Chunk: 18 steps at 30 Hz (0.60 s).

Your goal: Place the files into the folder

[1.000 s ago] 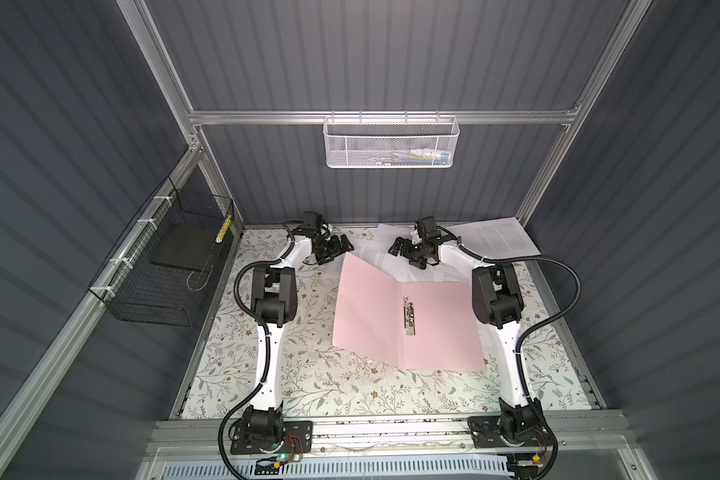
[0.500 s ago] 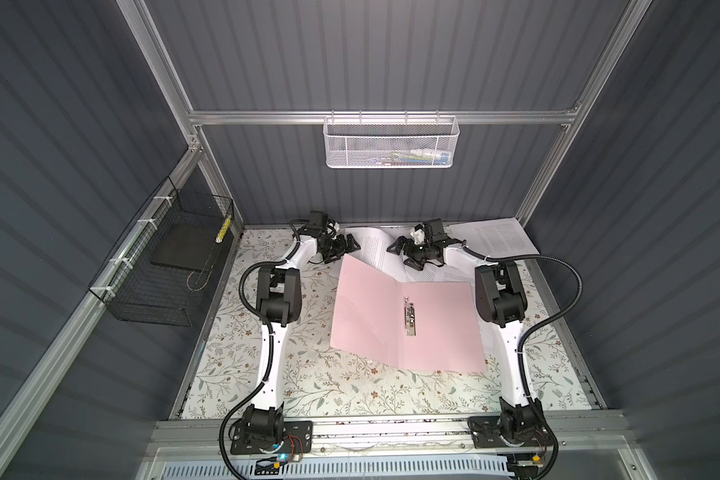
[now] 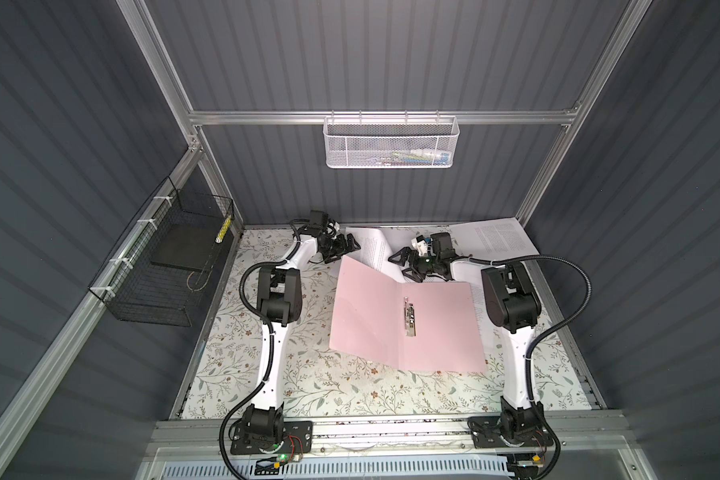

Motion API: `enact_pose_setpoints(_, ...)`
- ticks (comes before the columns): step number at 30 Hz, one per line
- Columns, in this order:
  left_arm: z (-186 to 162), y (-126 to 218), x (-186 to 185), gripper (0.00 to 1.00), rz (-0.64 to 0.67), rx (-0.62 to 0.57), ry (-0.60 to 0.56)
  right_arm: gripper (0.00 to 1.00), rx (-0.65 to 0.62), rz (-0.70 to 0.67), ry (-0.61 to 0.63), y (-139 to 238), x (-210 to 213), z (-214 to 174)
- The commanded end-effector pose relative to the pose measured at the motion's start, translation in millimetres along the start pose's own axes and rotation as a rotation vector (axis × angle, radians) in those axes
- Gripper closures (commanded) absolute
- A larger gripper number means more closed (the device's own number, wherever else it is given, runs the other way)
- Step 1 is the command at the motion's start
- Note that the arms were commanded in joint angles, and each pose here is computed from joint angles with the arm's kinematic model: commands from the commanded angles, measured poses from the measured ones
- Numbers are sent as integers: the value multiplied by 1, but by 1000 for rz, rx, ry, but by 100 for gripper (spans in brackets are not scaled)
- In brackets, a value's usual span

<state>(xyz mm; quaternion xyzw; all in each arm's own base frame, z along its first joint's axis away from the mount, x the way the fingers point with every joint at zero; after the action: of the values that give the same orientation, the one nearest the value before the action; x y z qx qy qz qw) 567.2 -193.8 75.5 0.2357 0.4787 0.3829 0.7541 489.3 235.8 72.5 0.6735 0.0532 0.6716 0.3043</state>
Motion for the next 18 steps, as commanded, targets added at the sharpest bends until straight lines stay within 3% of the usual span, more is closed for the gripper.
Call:
enact_pose_setpoints(1, -82, -46, 59, 1, 133, 261, 195, 1, -19, -1, 10, 10, 3, 2)
enact_pose_setpoints(10, -59, -57, 54, 1, 135, 218, 163, 1, -185, -138, -49, 41, -5, 44)
enact_pose_setpoints(18, -49, -61, 74, 1, 181, 142, 281, 1, -216, -244, -120, 49, -20, 64)
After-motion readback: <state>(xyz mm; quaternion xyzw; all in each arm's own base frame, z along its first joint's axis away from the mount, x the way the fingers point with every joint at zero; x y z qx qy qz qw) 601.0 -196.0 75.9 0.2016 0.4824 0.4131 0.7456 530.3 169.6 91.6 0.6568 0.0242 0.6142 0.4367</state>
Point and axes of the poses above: each gripper's point midway between its finger pads, its own y axis back along the fingers, its own x axis along the line the jaws close on, z = x × y, the point moved 3 cm from there along y, back along the fingers, and after that the axes turned 10 degrees about -y, right-handed, at the moved point
